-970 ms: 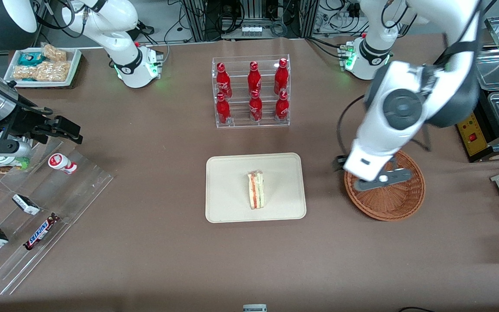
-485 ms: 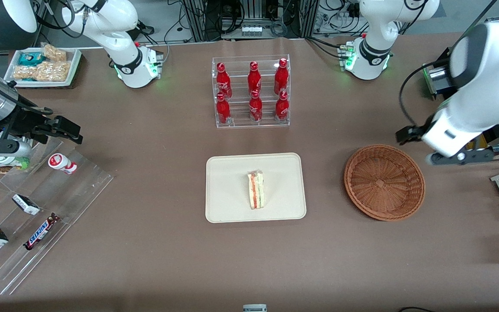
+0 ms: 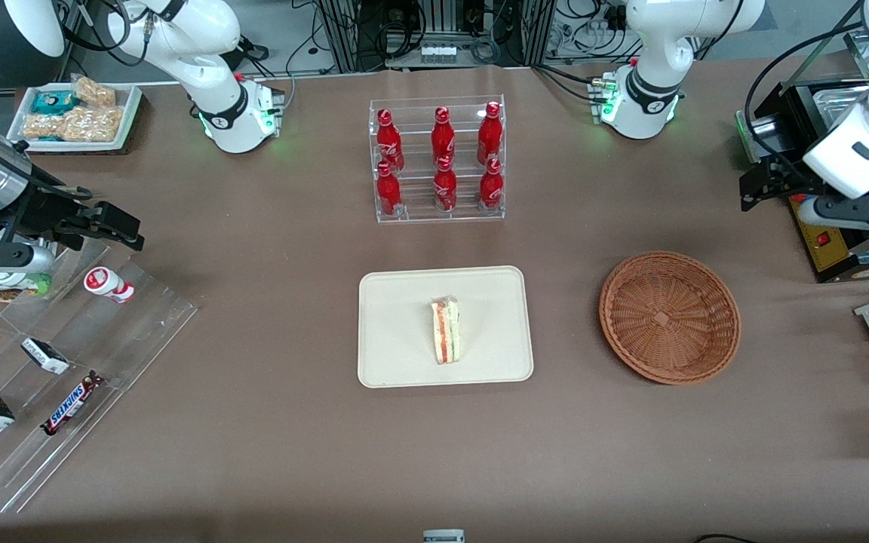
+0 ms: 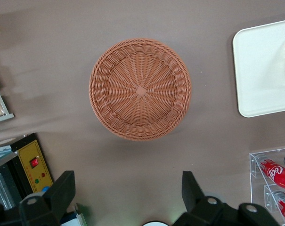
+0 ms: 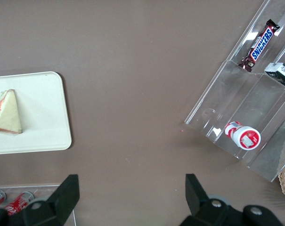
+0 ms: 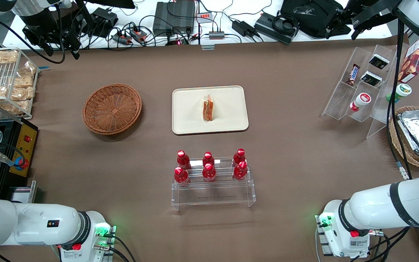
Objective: Place sandwich from basket to tray
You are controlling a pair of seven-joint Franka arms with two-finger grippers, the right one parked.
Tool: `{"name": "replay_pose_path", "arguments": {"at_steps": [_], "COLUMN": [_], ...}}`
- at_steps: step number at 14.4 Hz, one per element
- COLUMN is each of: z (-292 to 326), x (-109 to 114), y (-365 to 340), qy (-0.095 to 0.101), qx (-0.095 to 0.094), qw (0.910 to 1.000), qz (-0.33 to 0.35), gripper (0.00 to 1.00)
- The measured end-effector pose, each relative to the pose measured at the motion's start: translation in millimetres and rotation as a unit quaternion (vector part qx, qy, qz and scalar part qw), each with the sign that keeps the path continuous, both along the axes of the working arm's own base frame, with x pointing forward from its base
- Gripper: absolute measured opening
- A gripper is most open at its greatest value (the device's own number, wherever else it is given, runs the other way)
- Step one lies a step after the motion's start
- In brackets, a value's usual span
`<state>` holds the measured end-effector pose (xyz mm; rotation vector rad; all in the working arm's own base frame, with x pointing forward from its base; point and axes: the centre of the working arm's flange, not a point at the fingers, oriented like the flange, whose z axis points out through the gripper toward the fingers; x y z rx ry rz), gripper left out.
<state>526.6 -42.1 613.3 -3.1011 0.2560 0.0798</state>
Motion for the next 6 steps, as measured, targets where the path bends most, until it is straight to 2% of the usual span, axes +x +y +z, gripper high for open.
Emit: {"name": "replay_pose_path", "arguments": {"at_steps": [6], "z": [-5.6], "x": [2.8], "y": [-0.5], "qy": [0.006], "qx": [-0.001], "qw": [1.0], "qz": [-0.004], "gripper": [1.0]}}
